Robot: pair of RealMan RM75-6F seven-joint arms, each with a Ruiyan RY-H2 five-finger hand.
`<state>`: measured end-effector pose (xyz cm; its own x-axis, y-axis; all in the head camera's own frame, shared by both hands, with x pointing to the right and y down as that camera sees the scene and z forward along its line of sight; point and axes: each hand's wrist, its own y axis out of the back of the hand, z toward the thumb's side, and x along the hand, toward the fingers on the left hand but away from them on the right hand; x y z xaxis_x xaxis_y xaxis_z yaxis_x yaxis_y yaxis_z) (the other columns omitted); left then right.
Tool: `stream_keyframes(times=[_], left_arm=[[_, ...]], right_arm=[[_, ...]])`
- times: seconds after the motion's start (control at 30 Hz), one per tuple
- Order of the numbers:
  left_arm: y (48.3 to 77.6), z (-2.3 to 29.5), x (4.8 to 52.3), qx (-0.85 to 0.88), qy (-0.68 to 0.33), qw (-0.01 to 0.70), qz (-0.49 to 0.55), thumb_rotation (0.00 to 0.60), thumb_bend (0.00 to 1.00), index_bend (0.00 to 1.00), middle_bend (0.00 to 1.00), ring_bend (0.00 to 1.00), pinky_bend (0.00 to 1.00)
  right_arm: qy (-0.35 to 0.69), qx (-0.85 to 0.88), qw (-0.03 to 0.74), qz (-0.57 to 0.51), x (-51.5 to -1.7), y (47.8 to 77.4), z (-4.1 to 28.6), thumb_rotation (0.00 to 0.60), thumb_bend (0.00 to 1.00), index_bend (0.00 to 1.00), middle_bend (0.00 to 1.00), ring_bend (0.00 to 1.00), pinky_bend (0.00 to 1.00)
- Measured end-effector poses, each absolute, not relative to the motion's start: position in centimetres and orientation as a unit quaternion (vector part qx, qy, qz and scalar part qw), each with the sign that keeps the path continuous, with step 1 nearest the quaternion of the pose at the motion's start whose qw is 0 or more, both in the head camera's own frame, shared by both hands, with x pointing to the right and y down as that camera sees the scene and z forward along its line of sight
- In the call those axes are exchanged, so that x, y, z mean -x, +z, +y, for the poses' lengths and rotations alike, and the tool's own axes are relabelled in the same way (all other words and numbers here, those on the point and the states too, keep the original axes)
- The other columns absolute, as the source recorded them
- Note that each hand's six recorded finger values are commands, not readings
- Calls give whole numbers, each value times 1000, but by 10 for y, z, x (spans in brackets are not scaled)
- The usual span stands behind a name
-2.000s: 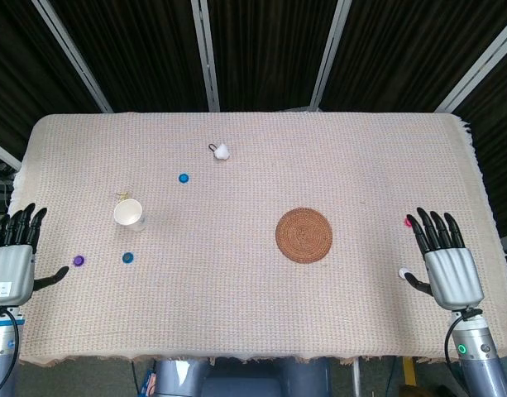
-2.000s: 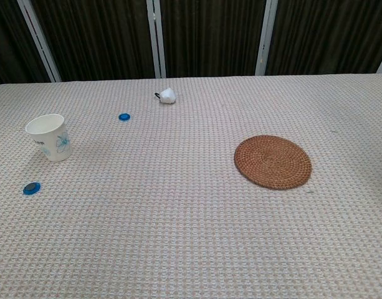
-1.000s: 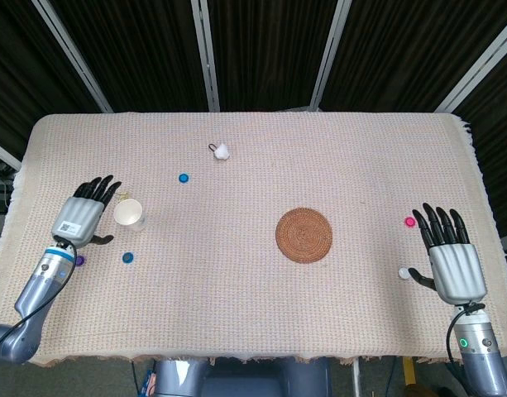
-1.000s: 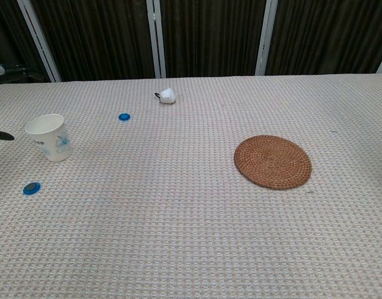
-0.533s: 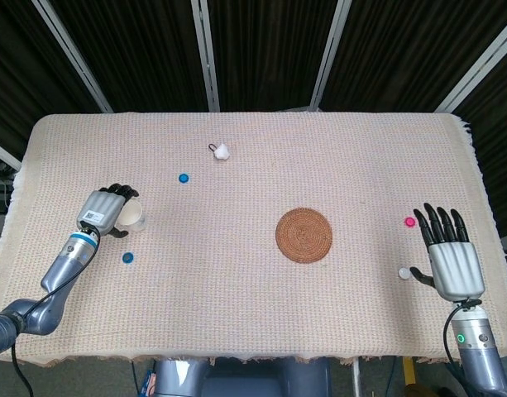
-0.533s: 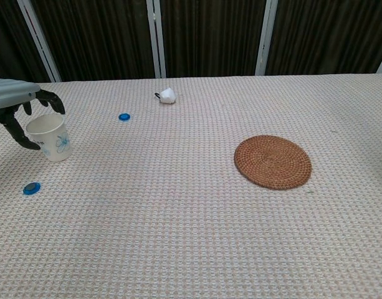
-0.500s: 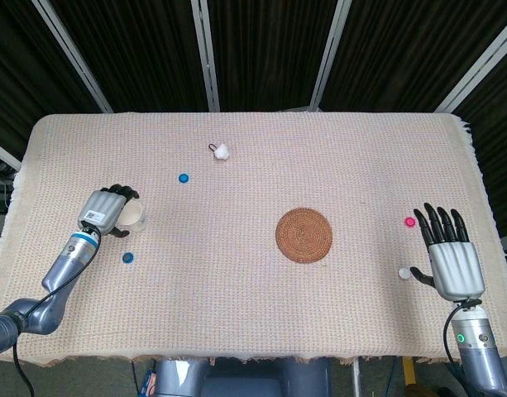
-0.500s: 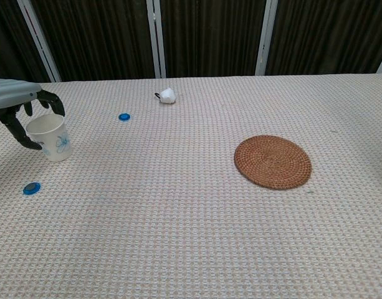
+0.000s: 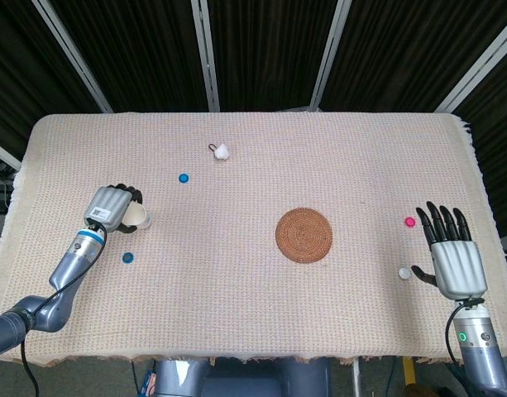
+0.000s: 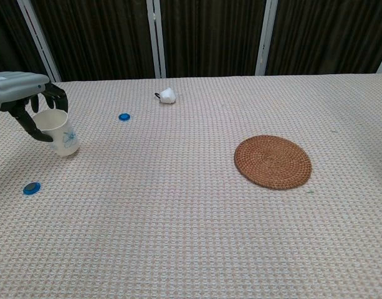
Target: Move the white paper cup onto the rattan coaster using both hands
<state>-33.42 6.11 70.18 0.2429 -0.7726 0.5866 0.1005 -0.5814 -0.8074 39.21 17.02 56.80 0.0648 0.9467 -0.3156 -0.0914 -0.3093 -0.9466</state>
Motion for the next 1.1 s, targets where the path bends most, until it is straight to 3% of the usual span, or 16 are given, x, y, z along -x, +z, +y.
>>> stream_keyframes(times=[0.33, 0.63, 0.73, 0.8, 0.83, 0.9, 1.1], left_arm=[[667, 65, 246, 747, -476, 399, 238, 600, 153, 440, 386, 307, 401], [682, 90, 164, 777, -444, 407, 184, 600, 136, 434, 377, 302, 398], [687, 96, 152, 777, -443, 413, 173, 600, 86, 409, 316, 262, 374], [690, 98, 149, 775, -446, 415, 168, 600, 32, 283, 149, 136, 249], [692, 99, 148, 775, -448, 415, 166, 600, 11, 166, 62, 62, 153], [694, 101, 146, 775, -449, 411, 167, 600, 0, 23, 0, 0, 36], [683, 100, 150, 774, -447, 412, 178, 600, 0, 0, 0, 0, 0]], right_arm=[[572, 572, 447, -381, -395, 566, 168, 600, 0, 0, 0, 0, 0], [576, 567, 445, -386, -402, 563, 167, 600, 0, 0, 0, 0, 0], [578, 564, 443, -390, -406, 562, 166, 600, 0, 0, 0, 0, 0], [578, 564, 442, -391, -407, 561, 166, 600, 0, 0, 0, 0, 0], [578, 564, 442, -391, -408, 560, 166, 600, 0, 0, 0, 0, 0], [577, 564, 442, -392, -408, 560, 166, 600, 0, 0, 0, 0, 0], [572, 568, 442, -394, -406, 557, 167, 600, 0, 0, 0, 0, 0]])
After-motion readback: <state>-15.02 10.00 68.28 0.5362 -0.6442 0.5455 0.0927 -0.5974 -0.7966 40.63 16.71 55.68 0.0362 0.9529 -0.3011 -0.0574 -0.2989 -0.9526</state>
